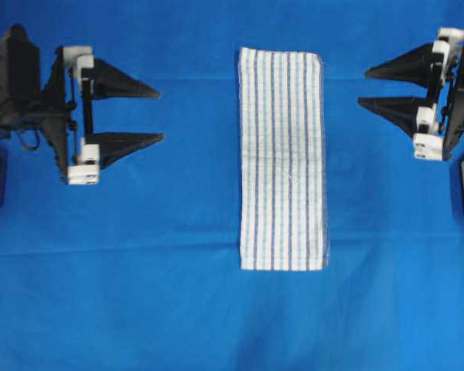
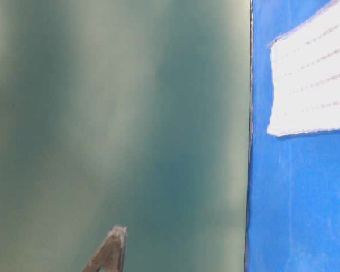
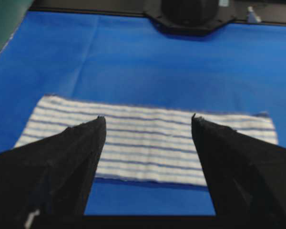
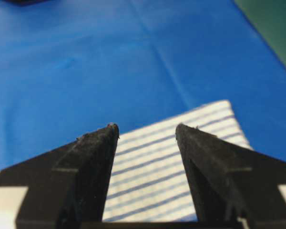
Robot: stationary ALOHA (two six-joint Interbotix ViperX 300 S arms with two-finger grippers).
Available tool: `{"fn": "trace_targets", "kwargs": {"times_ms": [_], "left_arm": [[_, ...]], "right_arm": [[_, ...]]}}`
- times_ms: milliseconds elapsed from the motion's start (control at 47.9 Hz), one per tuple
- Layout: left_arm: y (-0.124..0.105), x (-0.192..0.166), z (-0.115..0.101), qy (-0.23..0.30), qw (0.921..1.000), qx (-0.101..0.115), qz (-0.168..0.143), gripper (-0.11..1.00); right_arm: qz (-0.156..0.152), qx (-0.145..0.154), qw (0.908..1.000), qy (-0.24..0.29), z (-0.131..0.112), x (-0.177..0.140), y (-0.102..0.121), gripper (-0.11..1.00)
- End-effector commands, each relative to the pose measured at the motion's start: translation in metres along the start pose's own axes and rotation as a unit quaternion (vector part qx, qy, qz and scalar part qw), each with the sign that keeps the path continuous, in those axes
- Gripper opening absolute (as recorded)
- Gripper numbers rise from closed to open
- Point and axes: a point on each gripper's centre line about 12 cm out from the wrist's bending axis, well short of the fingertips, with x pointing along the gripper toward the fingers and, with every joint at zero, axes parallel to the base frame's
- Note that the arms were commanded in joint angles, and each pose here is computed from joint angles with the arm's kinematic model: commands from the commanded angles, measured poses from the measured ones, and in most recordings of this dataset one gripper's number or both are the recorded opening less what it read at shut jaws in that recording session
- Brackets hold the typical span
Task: Fold the blue towel.
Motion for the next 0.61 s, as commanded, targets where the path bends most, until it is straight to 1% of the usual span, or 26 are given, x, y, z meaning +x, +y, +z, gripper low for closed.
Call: {"fn": "trace_targets", "kwargs": {"times_ms": [0,167,251,355,439,522,585], "left_arm": [[0.012,0.013,0.008,-0.004,0.9998,-0.004,0.019,0.70],[0.040,0.047,-0.002,0.026,0.9980,-0.014,0.057,0.77],[0.055,0.068,-0.013,0.049,0.9958,-0.020,0.074,0.82],[0.078,0.097,-0.033,0.081,0.9916,-0.030,0.097,0.87],[0.095,0.117,-0.051,0.103,0.9878,-0.037,0.111,0.89],[0.113,0.137,-0.072,0.126,0.9830,-0.045,0.126,0.90],[0.122,0.148,-0.086,0.139,0.9801,-0.050,0.133,0.90]], "right_arm": [[-0.019,0.009,0.9998,-0.001,0.003,0.006,-0.010,0.58],[-0.073,0.027,0.9962,0.038,-0.009,0.028,-0.040,0.64],[-0.095,0.032,0.9926,0.067,-0.017,0.043,-0.055,0.66],[-0.119,0.041,0.9871,0.099,-0.026,0.061,-0.074,0.67],[-0.135,0.043,0.9816,0.128,-0.037,0.078,-0.090,0.67],[-0.142,0.046,0.9779,0.146,-0.047,0.092,-0.103,0.67],[-0.144,0.048,0.9752,0.161,-0.057,0.105,-0.111,0.67]]}}
